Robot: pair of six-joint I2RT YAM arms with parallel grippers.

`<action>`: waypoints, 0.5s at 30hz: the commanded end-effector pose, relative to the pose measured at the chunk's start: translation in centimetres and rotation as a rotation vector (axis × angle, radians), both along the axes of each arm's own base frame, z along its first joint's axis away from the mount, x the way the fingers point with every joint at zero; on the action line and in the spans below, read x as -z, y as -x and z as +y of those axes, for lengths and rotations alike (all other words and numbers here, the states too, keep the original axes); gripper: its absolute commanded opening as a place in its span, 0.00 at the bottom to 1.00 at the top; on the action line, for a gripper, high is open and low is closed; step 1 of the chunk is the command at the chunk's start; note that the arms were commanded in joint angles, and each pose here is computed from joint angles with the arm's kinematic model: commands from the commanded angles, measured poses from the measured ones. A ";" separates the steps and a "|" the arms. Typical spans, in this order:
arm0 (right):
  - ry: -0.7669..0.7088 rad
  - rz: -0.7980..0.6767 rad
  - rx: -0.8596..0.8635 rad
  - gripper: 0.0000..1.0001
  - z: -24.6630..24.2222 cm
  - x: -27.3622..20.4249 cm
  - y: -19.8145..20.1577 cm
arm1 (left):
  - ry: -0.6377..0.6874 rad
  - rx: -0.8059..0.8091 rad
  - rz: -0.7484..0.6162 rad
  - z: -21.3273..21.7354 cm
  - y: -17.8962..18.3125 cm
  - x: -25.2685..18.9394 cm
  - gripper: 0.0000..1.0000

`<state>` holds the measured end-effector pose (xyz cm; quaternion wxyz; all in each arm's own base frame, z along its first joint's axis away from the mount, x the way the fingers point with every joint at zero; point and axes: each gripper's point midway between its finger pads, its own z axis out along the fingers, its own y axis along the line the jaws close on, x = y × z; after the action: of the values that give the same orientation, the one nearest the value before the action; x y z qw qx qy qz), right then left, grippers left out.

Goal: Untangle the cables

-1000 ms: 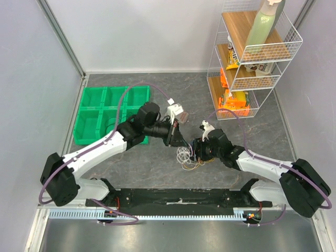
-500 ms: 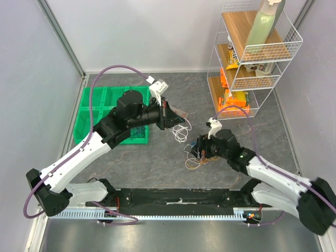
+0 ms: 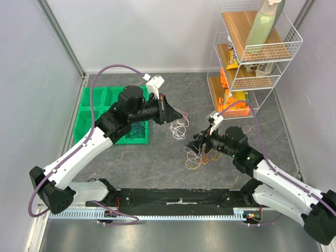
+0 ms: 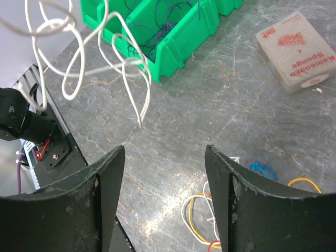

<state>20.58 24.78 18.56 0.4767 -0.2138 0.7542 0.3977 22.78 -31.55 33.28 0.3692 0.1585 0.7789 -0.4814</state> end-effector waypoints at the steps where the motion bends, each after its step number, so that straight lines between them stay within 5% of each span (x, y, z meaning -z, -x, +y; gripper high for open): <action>1: -0.112 -0.089 -0.064 0.69 2.1 -4.3 -0.7 | 0.059 0.025 0.009 0.0 0.9 -1.6 0.02; 8: -0.165 -0.104 -0.049 0.63 2.6 -5.6 -1.4 | 0.071 0.038 0.022 -0.1 1.2 -1.4 0.02; 11: -0.149 -0.065 -0.007 0.45 2.6 -4.6 -2.3 | 0.085 0.054 0.017 -0.1 1.4 -1.8 0.02; 15: -0.127 -0.008 0.063 0.08 2.1 -2.7 -3.1 | 0.105 0.063 -0.018 0.2 1.8 -2.9 0.02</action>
<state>22.17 27.05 20.12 0.4829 -0.1977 0.7334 0.4357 22.05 -31.73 32.86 0.3468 0.1568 0.7794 -0.4976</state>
